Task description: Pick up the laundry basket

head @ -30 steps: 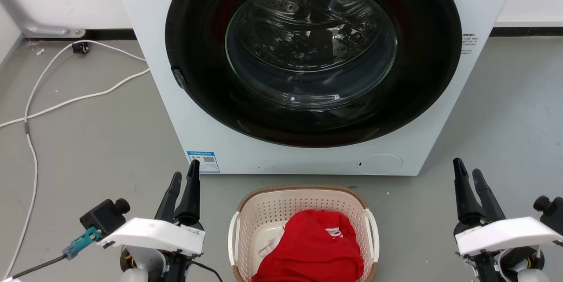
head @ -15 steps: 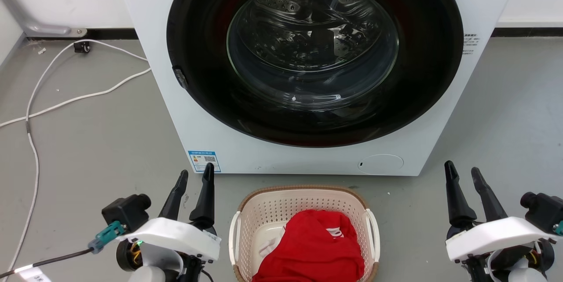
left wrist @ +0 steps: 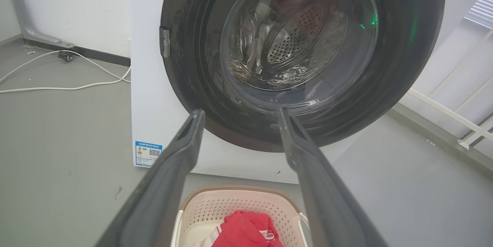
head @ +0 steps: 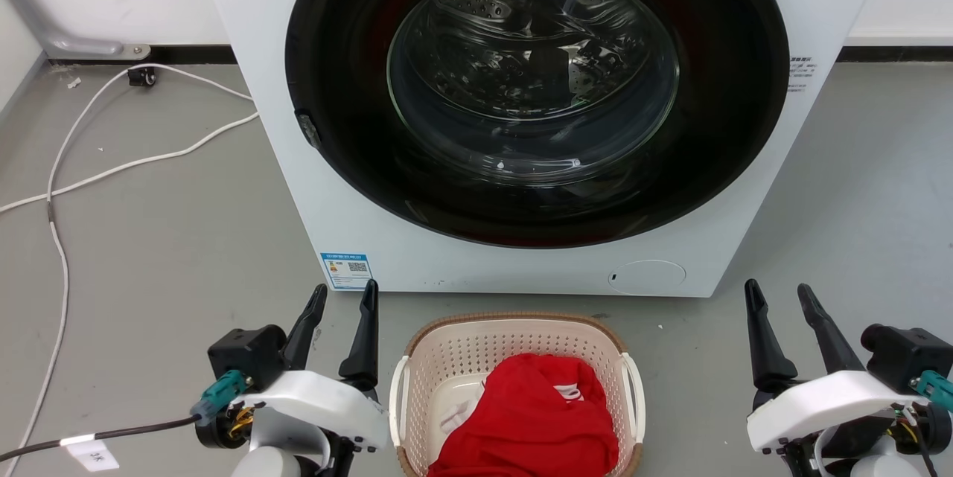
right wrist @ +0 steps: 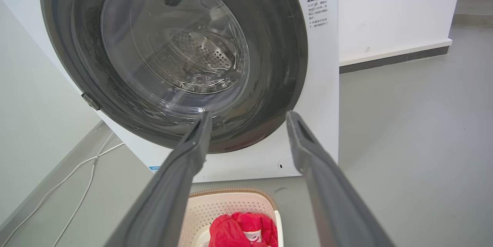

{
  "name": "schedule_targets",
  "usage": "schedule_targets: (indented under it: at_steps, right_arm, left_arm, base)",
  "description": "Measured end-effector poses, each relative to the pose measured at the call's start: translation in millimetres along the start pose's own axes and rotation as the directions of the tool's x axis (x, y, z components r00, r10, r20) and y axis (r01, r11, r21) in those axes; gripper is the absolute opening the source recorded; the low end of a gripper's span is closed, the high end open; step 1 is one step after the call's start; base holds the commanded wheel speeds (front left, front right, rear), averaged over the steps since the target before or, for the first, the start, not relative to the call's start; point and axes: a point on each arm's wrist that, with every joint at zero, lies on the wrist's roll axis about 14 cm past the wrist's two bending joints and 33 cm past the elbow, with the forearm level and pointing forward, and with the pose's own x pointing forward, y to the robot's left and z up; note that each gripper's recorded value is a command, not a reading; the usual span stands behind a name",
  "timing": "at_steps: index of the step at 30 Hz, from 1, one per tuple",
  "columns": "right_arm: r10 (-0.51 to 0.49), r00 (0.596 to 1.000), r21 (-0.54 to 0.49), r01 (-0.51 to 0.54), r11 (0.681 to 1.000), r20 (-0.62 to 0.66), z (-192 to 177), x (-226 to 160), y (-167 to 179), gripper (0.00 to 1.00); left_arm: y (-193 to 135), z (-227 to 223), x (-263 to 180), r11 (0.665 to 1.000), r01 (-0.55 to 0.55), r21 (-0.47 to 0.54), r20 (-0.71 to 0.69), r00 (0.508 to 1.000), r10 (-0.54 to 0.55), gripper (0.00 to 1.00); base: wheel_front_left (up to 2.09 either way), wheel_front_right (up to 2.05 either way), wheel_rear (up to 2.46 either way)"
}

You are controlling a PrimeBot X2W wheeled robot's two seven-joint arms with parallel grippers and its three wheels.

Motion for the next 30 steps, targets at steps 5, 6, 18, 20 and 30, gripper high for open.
schedule_targets:
  at_steps: [5,6,18,20,30]
  right_arm:
    - [0.006,1.000,-0.055,-0.006,0.998,0.000,0.6,0.1,1.3,1.00]
    - [0.008,1.000,-0.064,-0.008,0.998,-0.001,0.5,0.0,1.6,1.00]
    - [0.025,1.000,-0.179,-0.025,0.984,-0.005,0.4,0.5,5.6,1.00]
    - [0.027,1.000,-0.193,-0.028,0.981,-0.006,0.5,0.3,6.1,1.00]
    - [0.026,1.000,-0.226,-0.026,0.974,-0.006,-0.7,-2.4,5.0,1.00]
  left_arm:
    - [-1.3,-2.3,-0.5,0.999,0.006,0.054,-0.004,1.000,-0.006,1.00]
    - [-1.2,-2.8,-0.7,0.998,0.007,0.063,-0.005,1.000,-0.007,1.00]
    - [-0.2,-4.3,-1.7,0.988,0.005,0.153,0.003,1.000,-0.006,1.00]
    - [0.2,-4.7,-2.0,0.986,0.005,0.164,0.003,1.000,-0.006,1.00]
    - [-0.6,-5.8,-3.3,0.983,0.017,0.182,0.011,1.000,-0.019,1.00]
  base:
    - [0.00,0.00,0.00]
    - [0.00,0.00,0.00]
    - [0.00,0.00,0.00]
    - [0.00,0.00,0.00]
    - [0.00,0.00,0.00]
